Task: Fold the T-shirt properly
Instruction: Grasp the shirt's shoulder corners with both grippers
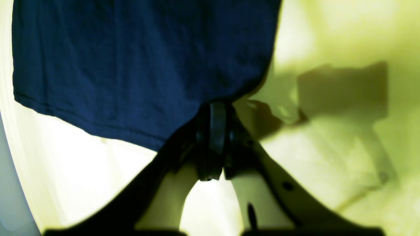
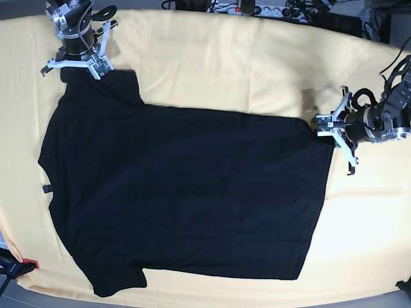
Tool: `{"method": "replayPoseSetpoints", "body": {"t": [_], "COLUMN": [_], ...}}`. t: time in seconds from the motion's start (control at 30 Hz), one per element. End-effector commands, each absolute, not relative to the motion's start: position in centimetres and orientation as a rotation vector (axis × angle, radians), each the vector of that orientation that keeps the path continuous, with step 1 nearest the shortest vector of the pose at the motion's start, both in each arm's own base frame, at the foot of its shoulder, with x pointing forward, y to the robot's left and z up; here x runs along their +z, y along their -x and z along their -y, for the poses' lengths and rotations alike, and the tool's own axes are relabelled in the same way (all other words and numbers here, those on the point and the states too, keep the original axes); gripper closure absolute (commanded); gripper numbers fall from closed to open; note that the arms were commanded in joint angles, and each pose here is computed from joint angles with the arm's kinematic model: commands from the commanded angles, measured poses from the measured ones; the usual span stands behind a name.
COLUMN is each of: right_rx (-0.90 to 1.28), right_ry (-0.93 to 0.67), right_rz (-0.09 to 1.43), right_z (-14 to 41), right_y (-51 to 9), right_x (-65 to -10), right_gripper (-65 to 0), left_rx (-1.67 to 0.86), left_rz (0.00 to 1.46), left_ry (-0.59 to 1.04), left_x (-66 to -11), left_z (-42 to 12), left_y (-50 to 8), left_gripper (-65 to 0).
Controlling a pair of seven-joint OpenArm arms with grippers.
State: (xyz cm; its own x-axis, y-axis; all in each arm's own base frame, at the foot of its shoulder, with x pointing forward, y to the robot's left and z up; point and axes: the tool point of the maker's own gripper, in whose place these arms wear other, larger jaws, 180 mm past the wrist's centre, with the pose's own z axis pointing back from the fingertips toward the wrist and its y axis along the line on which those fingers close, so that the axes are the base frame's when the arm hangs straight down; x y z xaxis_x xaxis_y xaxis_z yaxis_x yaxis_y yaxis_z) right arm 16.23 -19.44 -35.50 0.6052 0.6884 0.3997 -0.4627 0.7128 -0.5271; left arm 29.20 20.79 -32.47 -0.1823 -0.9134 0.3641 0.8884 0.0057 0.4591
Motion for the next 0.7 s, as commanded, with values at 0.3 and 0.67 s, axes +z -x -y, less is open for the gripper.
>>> {"method": "replayPoseSetpoints", "body": {"t": [0.3,0.67], "right_rx": [0.731,0.736], "right_ry": [0.455,0.340], "right_rz": [0.584,0.608], "right_z": [21.3,19.6], "right_y": [-12.5,-10.9], "right_x": [-32.3,-32.8], "right_gripper": [0.0,-6.0], "left_rx": [-1.712,-1.781], "left_rz": [0.685,0.626], "left_ry": [0.073,0.049], "left_x": [-28.5,-27.0], "left_z": [-19.4,-19.9], "left_y": [-26.1,-24.2], "left_gripper": [0.0,0.0]}}
